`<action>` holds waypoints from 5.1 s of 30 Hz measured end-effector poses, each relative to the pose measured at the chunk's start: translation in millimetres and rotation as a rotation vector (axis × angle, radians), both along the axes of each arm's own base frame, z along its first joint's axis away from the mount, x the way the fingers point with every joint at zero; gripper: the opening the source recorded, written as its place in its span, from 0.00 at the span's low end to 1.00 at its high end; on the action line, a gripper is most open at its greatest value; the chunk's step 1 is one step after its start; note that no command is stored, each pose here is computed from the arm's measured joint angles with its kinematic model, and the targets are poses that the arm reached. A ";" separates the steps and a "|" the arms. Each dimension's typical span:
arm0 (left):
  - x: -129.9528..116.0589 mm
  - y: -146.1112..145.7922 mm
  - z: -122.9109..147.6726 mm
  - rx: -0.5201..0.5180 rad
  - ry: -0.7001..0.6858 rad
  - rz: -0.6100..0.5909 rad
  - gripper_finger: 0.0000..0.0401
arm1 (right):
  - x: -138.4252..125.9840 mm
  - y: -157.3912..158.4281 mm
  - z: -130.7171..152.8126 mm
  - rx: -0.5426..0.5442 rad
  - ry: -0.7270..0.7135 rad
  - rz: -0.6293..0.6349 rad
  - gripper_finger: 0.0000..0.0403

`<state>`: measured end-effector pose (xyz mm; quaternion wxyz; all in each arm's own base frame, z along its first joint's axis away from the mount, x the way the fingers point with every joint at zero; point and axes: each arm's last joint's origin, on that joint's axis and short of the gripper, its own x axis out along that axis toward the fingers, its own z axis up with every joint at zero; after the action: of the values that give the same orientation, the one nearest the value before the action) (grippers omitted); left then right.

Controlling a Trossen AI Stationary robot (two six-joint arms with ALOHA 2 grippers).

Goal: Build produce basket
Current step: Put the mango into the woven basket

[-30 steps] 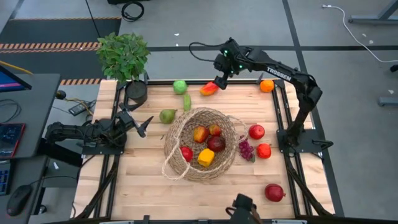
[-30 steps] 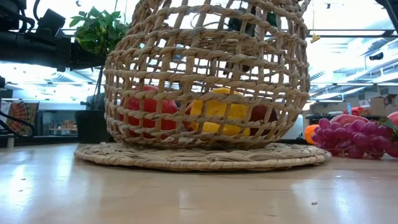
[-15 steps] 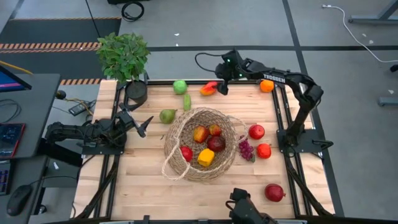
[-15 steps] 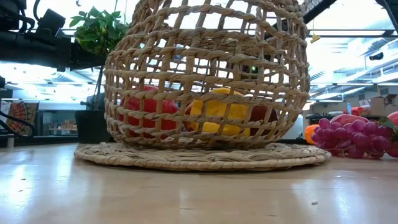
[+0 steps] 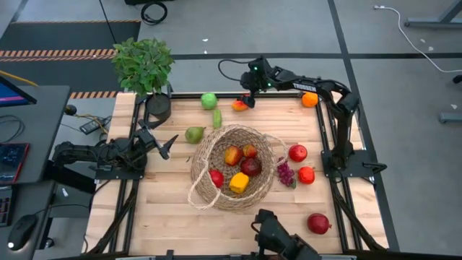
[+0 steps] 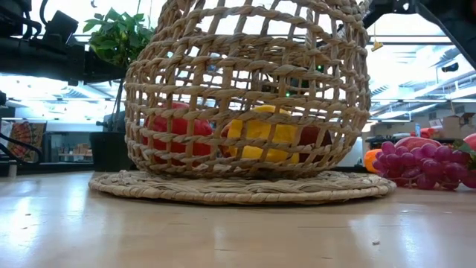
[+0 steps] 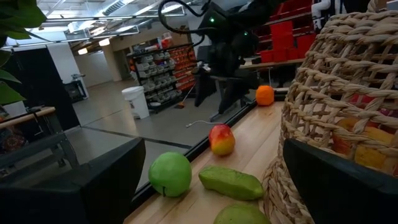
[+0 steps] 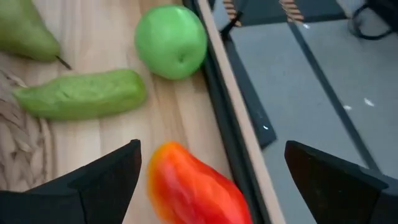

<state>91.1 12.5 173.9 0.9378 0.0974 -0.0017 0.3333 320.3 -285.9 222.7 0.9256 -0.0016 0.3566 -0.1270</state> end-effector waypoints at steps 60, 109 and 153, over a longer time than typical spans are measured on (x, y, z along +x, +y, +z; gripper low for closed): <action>0.0 0.0 0.0 0.000 0.000 0.000 0.97 | -2.5 12.2 -80.8 0.136 0.111 0.161 0.87; 0.0 0.0 0.0 0.000 0.000 0.000 0.97 | 8.5 215.6 169.7 0.296 -0.574 0.177 0.87; 0.0 0.0 0.0 0.000 0.000 0.000 0.97 | -32.1 358.3 212.2 0.180 -0.256 0.152 0.87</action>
<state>91.1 12.5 173.9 0.9378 0.0974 -0.0018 0.3331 288.3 72.4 434.9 0.9668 0.0703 0.2447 -0.0233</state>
